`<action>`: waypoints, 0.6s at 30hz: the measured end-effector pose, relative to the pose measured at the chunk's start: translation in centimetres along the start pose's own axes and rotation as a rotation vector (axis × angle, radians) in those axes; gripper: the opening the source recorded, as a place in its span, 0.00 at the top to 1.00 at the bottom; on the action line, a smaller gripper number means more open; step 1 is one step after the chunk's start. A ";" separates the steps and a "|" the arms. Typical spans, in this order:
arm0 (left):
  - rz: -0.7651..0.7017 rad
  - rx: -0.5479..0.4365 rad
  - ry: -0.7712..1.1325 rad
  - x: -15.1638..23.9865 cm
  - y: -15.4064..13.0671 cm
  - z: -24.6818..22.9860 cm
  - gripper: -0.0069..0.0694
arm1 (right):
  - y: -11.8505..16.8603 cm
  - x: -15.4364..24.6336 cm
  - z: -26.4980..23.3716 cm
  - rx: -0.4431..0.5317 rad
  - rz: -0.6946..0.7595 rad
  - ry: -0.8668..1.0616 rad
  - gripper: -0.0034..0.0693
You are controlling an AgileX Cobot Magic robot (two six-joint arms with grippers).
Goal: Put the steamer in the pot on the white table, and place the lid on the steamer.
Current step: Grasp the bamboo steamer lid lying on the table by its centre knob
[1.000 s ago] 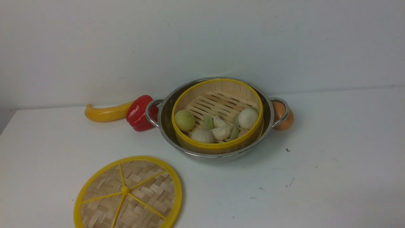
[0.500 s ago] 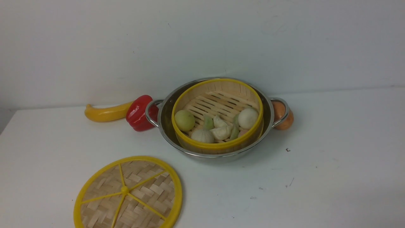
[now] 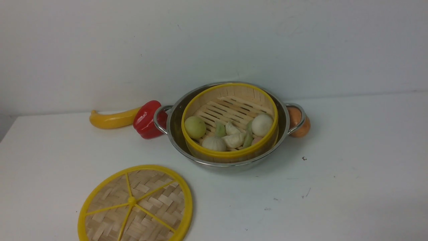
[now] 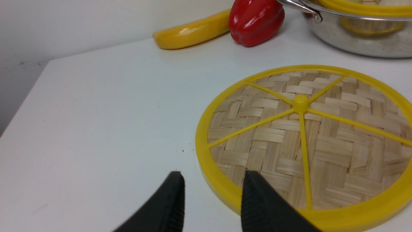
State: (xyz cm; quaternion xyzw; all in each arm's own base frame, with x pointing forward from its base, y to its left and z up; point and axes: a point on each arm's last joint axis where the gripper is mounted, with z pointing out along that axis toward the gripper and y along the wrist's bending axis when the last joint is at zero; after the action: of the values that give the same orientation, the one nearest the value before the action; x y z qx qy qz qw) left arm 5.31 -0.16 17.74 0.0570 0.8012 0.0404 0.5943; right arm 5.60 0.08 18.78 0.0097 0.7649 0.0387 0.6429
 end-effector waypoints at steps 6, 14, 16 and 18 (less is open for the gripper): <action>-0.059 0.008 -0.034 -0.3 -0.1 0.0 0.59 | 0.0 0.0 0.0 0.000 0.000 0.000 0.62; -0.612 0.127 -0.169 -1.8 -0.6 -0.2 0.59 | 0.0 0.0 0.0 0.000 0.000 0.000 0.62; -0.707 0.149 -0.186 -2.0 -0.7 -0.2 0.59 | 0.0 0.0 0.0 0.000 0.000 0.000 0.62; -0.804 0.166 -0.208 -2.2 -0.6 -0.3 0.59 | 0.0 0.0 0.0 0.000 0.000 0.000 0.62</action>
State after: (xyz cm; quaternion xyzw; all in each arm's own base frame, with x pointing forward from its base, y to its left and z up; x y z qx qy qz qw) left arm 5.64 -1.09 19.88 -0.2084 0.6959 -0.2654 0.6339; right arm 5.60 0.08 18.78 0.0097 0.7647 0.0387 0.6431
